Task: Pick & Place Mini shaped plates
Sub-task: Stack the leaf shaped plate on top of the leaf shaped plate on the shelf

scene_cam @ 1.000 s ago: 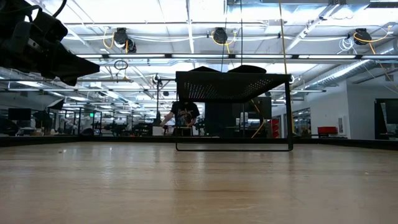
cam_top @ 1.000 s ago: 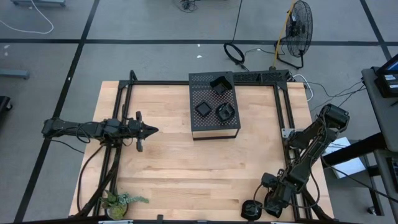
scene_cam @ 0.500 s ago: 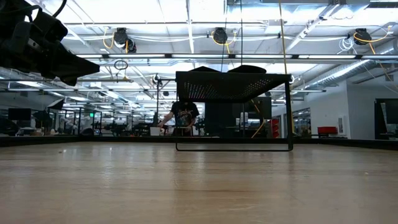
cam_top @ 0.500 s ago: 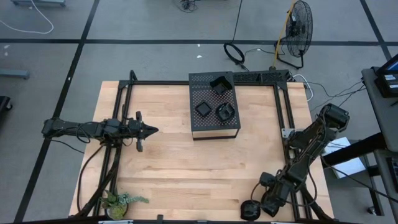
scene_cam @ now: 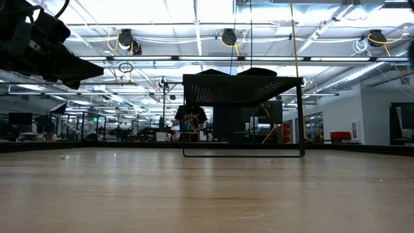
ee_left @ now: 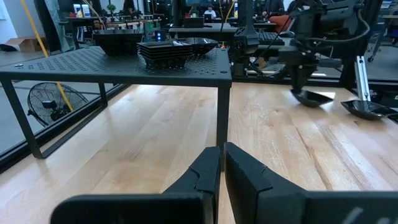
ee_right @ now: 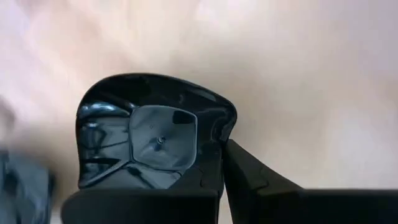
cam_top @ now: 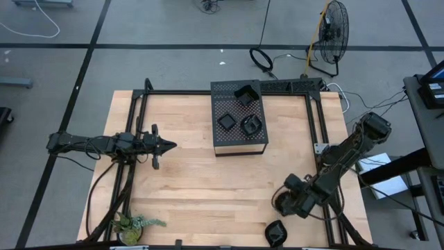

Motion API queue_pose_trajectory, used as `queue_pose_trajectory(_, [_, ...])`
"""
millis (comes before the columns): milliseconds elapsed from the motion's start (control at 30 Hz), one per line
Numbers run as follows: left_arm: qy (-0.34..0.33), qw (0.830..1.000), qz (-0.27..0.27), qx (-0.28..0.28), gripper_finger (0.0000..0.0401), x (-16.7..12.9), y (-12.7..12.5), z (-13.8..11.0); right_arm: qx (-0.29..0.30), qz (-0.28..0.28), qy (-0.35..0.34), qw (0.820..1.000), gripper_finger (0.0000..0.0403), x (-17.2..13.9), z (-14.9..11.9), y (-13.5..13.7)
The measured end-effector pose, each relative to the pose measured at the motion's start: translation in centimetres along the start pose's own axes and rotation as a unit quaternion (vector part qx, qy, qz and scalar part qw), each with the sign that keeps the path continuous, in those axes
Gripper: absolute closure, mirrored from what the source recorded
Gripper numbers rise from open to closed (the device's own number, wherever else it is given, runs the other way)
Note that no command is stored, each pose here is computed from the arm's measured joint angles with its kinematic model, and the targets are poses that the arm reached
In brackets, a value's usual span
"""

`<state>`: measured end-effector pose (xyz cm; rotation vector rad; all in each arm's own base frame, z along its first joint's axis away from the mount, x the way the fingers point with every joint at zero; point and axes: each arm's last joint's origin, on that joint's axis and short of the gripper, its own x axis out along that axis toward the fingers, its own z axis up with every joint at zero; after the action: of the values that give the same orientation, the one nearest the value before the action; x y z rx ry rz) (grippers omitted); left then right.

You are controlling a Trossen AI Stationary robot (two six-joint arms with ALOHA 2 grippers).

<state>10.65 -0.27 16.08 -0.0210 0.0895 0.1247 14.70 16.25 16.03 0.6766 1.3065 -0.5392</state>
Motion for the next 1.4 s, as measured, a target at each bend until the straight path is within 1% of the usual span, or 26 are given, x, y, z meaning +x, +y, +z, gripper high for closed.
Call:
queue_pose_trajectory(67, [0.0, 1.0, 0.0, 0.0, 0.0375, 0.0, 0.0, 0.0, 0.014, -0.008, -0.037, 0.999, 0.0402, 0.0, 0.8, -0.2])
queue_pose_trajectory(133, [0.0, 1.0, 0.0, 0.0, 0.0375, 0.0, 0.0, 0.0, 0.016, -0.017, -0.073, 0.997, 0.0402, 0.0, 1.6, -0.4])
queue_pose_trajectory(233, [0.0, 1.0, 0.0, 0.0, 0.0375, 0.0, 0.0, 0.0, -0.005, -0.025, -0.118, 0.993, 0.0402, 0.0, 2.7, -0.4])
queue_pose_trajectory(300, [0.0, 1.0, 0.0, 0.0, 0.0375, 0.0, 0.0, 0.0, -0.012, -0.028, -0.135, 0.99, 0.0402, 0.1, 3.2, -0.4])
queue_pose_trajectory(600, [0.0, 1.0, 0.0, 0.0, 0.0375, 0.0, 0.0, 0.0, -0.03, -0.041, -0.151, 0.987, 0.0402, 0.2, 4.6, -0.5])
queue_pose_trajectory(833, [0.0, 1.0, 0.0, 0.0, 0.0375, 0.0, 0.0, 0.0, -0.041, -0.052, -0.151, 0.986, 0.0386, 0.3, 5.5, -0.7])
queue_pose_trajectory(1000, [0.0, 1.0, 0.0, 0.0, 0.0375, 0.0, 0.0, 0.0, -0.039, -0.058, -0.16, 0.985, 0.0356, 0.3, 6.3, -0.8])
queue_pose_trajectory(1100, [0.0, 1.0, 0.0, 0.0, 0.0375, 0.0, 0.0, 0.0, -0.039, -0.049, -0.176, 0.982, 0.0324, 0.3, 6.7, -0.6])
queue_pose_trajectory(1233, [0.0, 1.0, 0.0, 0.0, 0.0375, 0.0, 0.0, 0.0, -0.047, -0.023, -0.19, 0.98, 0.0274, 0.3, 6.9, 0.0])
queue_pose_trajectory(1400, [0.0, 1.0, 0.0, 0.0, 0.0375, 0.0, 0.0, 0.0, -0.045, -0.008, -0.182, 0.982, 0.0228, 0.3, 6.6, 0.3])
